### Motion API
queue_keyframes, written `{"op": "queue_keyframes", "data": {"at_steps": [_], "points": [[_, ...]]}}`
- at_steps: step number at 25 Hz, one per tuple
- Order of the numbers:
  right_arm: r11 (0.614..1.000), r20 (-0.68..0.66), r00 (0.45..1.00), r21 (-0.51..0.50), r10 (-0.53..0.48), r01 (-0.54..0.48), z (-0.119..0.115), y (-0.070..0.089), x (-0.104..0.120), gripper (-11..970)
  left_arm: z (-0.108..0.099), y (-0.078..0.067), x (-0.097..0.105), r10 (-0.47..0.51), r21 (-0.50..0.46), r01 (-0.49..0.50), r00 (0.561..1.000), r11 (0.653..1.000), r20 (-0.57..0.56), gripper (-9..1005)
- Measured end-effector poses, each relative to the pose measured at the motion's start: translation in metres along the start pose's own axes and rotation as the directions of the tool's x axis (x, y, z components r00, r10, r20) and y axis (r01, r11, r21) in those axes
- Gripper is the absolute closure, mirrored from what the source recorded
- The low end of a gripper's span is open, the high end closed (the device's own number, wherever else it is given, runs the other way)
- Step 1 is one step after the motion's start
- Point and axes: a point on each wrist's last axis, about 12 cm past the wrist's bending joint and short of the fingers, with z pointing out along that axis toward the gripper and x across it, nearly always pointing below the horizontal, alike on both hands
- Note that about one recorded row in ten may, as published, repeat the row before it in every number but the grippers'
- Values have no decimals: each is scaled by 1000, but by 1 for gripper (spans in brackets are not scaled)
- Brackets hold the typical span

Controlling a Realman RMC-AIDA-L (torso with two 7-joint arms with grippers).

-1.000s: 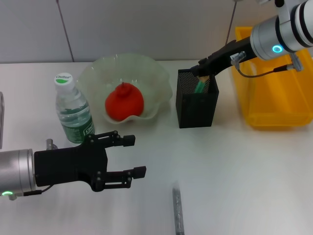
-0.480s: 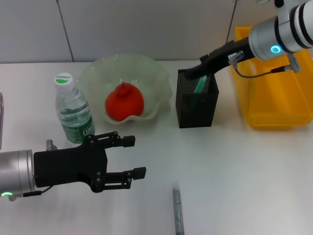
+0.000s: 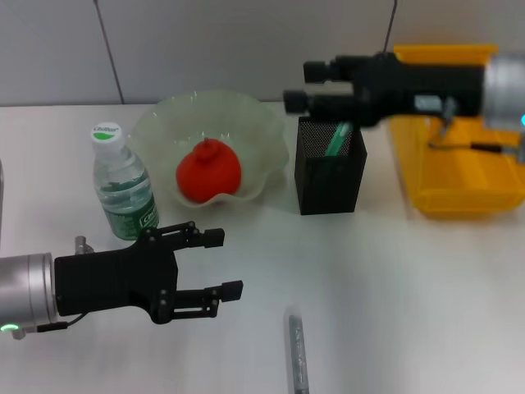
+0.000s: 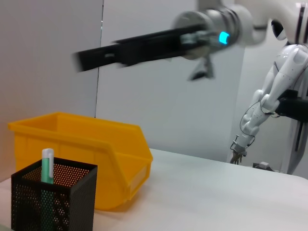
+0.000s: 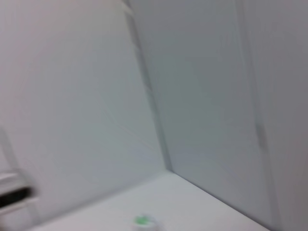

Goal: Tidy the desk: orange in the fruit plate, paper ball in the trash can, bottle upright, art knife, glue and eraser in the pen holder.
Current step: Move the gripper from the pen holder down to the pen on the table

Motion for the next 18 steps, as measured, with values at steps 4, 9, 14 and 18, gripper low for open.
{"op": "queue_keyframes", "data": {"at_steps": [4, 9, 14, 18], "points": [[991, 35, 999, -137, 15, -10, -34, 19, 47, 259, 1, 0, 0, -7, 0, 7, 1000, 1000, 2, 278], [975, -19, 999, -215, 45, -48, -61, 32, 83, 259, 1, 0, 0, -24, 1, 24, 1000, 1000, 3, 279], [970, -129, 990, -226, 63, -91, -73, 40, 108, 259, 1, -1, -1, -70, 9, 70, 998, 998, 5, 281], [968, -173, 983, -231, 62, -102, -74, 43, 115, 259, 0, 0, -3, -118, 13, 118, 993, 993, 10, 282]]}}
